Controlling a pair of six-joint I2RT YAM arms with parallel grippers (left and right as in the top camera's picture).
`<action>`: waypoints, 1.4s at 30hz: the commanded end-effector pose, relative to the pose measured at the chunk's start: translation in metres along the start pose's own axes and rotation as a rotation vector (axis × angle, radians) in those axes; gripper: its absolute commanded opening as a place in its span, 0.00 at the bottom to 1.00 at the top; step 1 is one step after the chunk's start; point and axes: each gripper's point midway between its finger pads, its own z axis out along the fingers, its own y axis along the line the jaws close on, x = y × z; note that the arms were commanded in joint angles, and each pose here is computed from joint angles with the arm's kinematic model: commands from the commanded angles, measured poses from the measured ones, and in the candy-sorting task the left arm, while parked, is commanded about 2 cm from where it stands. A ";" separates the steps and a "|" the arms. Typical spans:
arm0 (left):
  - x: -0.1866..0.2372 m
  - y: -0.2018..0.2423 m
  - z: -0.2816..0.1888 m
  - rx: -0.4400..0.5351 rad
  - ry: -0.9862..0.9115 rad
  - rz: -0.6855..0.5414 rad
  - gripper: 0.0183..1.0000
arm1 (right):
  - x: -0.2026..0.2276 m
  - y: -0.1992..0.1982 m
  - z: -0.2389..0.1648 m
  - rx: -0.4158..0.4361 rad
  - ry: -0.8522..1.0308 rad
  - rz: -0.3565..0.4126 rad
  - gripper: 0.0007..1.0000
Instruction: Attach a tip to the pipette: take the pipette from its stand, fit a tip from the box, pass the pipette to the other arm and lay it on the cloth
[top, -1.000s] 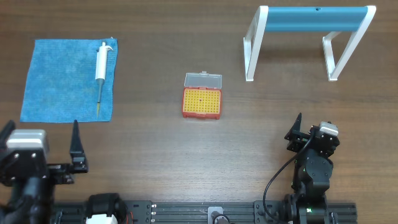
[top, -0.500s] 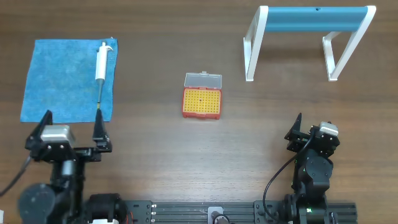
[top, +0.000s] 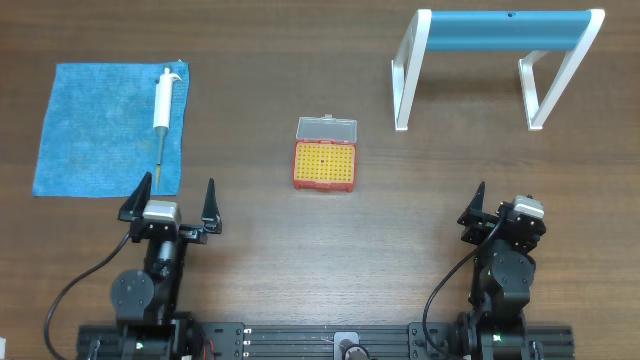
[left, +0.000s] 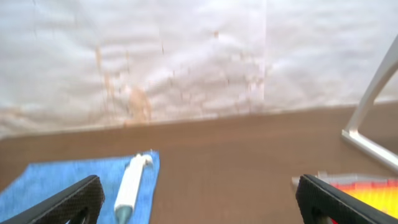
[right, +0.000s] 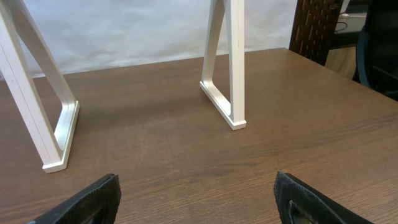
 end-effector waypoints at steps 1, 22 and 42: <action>0.029 0.001 -0.002 -0.012 0.117 -0.017 1.00 | 0.002 0.000 0.000 0.003 0.004 0.009 0.81; 0.029 0.006 -0.002 -0.054 0.115 -0.077 1.00 | 0.002 0.000 0.000 0.003 0.004 0.009 0.81; 0.029 0.006 -0.002 -0.054 0.116 -0.077 1.00 | -0.023 0.021 -0.010 -0.128 -0.112 -0.071 0.88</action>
